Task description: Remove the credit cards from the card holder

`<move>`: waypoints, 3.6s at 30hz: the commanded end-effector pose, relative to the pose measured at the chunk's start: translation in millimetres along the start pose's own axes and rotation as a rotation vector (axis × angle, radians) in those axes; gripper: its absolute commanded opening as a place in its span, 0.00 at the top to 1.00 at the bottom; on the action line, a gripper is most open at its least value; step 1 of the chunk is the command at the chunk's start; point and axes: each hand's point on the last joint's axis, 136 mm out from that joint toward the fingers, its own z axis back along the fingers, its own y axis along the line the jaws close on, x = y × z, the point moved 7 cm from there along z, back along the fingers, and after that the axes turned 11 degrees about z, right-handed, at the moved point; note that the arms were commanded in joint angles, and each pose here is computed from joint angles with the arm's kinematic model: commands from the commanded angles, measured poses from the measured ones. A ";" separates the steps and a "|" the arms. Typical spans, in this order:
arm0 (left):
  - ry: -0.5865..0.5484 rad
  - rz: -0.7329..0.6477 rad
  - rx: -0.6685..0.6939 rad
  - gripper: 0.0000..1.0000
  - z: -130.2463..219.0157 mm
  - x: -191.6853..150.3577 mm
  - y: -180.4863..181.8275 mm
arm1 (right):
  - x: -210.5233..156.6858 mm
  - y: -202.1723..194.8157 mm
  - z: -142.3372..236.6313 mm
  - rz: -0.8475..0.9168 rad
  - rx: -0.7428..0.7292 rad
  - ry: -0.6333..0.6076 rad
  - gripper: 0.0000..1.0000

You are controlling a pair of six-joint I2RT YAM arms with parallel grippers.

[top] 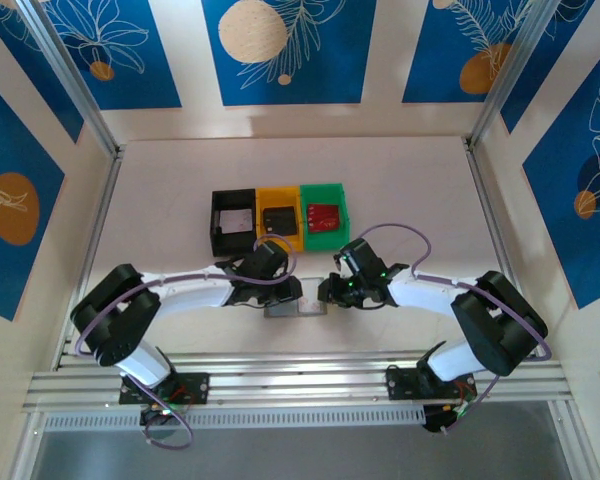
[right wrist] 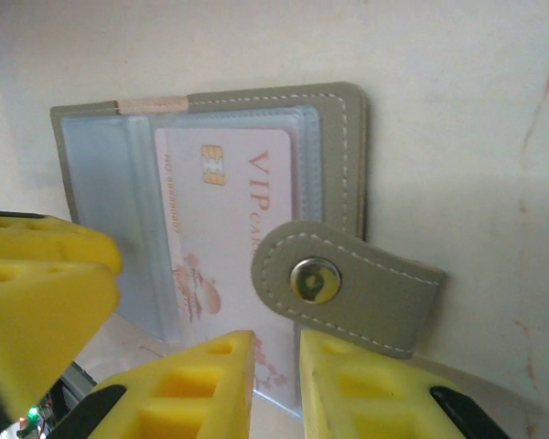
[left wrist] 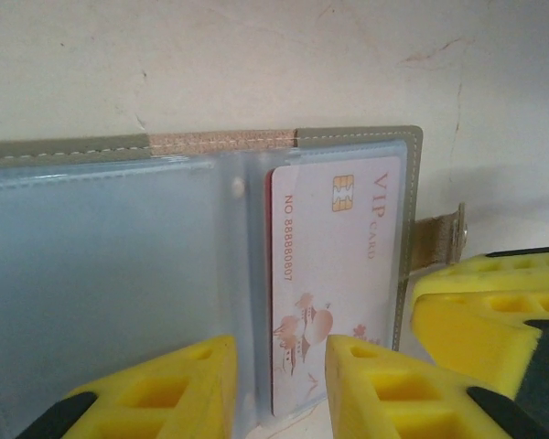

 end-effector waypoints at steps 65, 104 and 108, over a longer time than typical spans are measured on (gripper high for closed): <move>-0.065 -0.066 0.152 0.72 -5.4 -0.4 4.9 | -1.4 -7.4 -31.5 -0.009 -0.028 0.083 0.84; -0.079 -0.053 0.129 0.82 -9.6 -2.1 5.6 | -12.3 1.1 -49.2 0.006 -0.002 0.135 0.90; -0.090 -0.055 0.118 0.83 -6.6 -2.0 4.7 | -13.7 1.8 -51.5 0.005 0.009 0.144 0.92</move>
